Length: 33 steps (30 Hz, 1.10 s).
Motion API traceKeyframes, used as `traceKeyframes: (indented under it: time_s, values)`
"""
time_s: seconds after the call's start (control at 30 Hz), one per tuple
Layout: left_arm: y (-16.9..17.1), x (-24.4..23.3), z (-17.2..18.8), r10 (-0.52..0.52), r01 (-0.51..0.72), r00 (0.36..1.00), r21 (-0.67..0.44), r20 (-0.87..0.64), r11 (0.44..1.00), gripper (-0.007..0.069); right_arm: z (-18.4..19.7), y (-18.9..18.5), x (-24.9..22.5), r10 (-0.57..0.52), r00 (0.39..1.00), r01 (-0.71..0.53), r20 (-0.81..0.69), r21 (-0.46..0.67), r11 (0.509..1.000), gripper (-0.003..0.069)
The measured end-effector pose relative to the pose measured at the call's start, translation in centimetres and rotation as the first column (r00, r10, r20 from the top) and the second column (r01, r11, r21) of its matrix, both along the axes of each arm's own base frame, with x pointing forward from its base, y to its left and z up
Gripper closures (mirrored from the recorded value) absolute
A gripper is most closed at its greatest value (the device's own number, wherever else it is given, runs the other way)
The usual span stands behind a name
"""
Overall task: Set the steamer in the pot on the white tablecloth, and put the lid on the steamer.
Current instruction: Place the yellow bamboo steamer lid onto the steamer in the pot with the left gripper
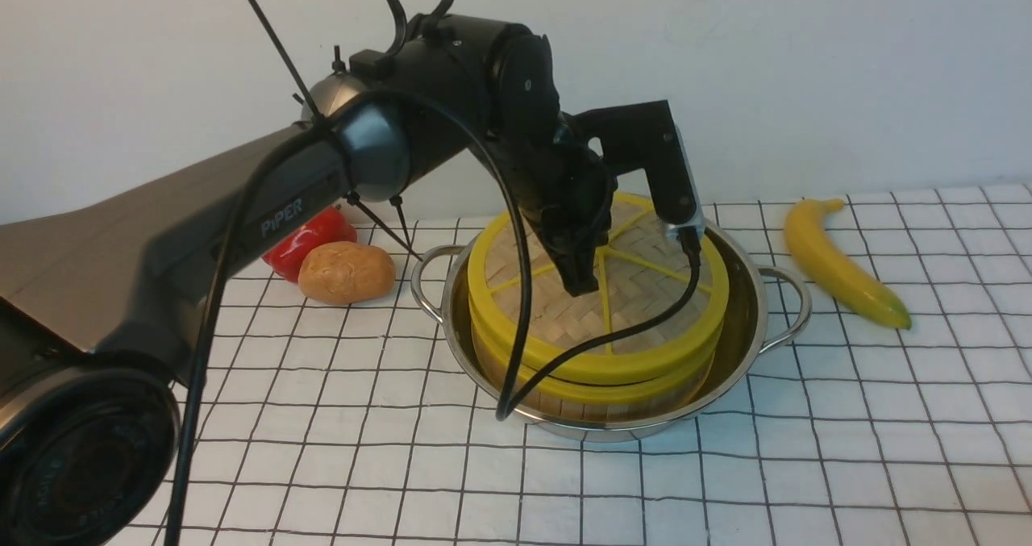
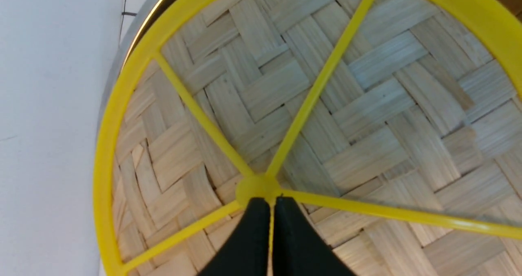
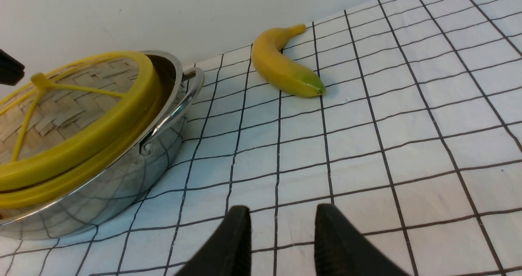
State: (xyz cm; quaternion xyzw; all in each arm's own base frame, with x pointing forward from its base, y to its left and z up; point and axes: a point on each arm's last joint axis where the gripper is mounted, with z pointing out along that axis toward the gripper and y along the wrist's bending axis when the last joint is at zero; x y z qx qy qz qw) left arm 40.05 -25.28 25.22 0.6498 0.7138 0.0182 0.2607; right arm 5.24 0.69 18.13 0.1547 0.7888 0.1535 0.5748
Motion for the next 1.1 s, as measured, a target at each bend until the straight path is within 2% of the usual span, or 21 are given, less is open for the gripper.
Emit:
traceKeyframes:
  time_s: [0.23,0.33,0.5,0.57,0.8,1.1]
  values:
    - [-0.2,0.3,0.2,0.009,-0.008,0.999,-0.036,0.034,0.999,0.0615,0.0,0.0,0.0,0.0,1.0,0.0,0.0,0.0,1.0,0.0419]
    - [-0.4,0.5,0.4,0.013,-0.01,0.998,-0.056,0.066,0.998,0.0583,0.0,0.0,0.0,0.0,1.0,0.0,0.0,0.0,1.0,0.0419]
    - [-0.5,0.7,0.6,0.033,-0.025,0.996,-0.083,0.086,0.996,0.0489,0.0,0.0,0.0,0.0,1.0,0.0,0.0,0.0,1.0,0.0419]
    - [-0.6,0.9,0.8,0.069,-0.057,0.993,-0.118,0.095,0.991,0.0407,0.0,0.0,0.0,0.0,1.0,0.0,0.0,0.0,1.0,0.0419]
    - [-0.8,1.3,0.8,0.205,-0.19,0.977,-0.217,0.05,0.958,0.0255,0.0,0.0,0.0,0.0,1.0,0.0,0.0,0.0,1.0,0.0419]
    - [-0.9,1.6,-1.8,0.232,-0.233,0.972,-0.172,-0.027,0.957,0.024,0.0,0.0,0.0,0.0,1.0,0.0,0.0,0.0,1.0,0.0419]
